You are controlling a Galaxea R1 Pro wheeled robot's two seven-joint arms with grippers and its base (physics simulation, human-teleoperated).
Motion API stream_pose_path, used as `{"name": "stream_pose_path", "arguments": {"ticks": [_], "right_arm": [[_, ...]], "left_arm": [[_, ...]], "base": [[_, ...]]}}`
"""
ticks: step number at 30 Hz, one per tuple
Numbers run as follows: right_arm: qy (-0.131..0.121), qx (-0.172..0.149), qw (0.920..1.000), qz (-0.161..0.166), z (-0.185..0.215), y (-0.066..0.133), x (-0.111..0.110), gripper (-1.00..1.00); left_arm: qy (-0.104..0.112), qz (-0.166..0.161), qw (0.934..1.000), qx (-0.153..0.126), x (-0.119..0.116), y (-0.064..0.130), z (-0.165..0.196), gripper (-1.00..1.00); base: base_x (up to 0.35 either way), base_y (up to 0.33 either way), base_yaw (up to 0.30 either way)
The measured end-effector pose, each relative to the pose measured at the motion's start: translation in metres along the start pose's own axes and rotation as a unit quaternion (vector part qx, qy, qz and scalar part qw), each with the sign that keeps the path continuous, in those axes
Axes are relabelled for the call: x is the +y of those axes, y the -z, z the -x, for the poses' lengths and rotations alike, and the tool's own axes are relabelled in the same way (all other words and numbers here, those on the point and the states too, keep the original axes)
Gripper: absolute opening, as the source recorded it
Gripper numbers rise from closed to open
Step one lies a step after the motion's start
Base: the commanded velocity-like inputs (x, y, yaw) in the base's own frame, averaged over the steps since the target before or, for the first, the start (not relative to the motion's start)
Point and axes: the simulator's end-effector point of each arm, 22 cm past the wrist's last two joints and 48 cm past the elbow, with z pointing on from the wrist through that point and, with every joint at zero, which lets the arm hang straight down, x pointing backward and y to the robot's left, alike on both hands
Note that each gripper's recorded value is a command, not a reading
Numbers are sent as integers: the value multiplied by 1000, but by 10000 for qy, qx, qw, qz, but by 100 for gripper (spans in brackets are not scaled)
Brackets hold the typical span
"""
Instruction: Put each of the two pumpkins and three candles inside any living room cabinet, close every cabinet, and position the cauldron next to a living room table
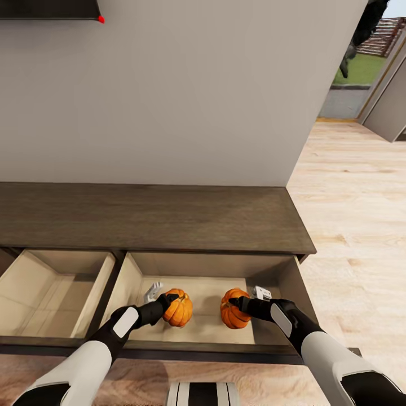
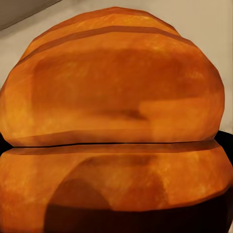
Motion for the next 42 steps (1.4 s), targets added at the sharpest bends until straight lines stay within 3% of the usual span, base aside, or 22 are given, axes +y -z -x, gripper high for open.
{"name": "stream_pose_path", "arguments": {"ticks": [13,32,33,34,42], "right_arm": [[-36,64,10000,-34,-7,-6,-6,-100],[-37,57,10000,-55,-6,-5,-7,-100],[-37,51,10000,-52,-6,-5,-7,-100],[-40,53,10000,-53,-6,-5,-7,100],[-52,79,9999,-62,-7,-5,-9,100]], "left_arm": [[-106,-123,9998,-145,-12,-2,14,-100],[-82,-132,9998,-154,-12,-2,15,-100],[-82,-132,9998,-153,-12,-2,14,100],[-75,-142,9998,-153,-13,-2,15,100],[-75,-141,9997,-162,-12,-2,15,100]], "base": [[0,0,0],[0,0,0],[0,0,0],[0,0,0],[0,0,0]]}}
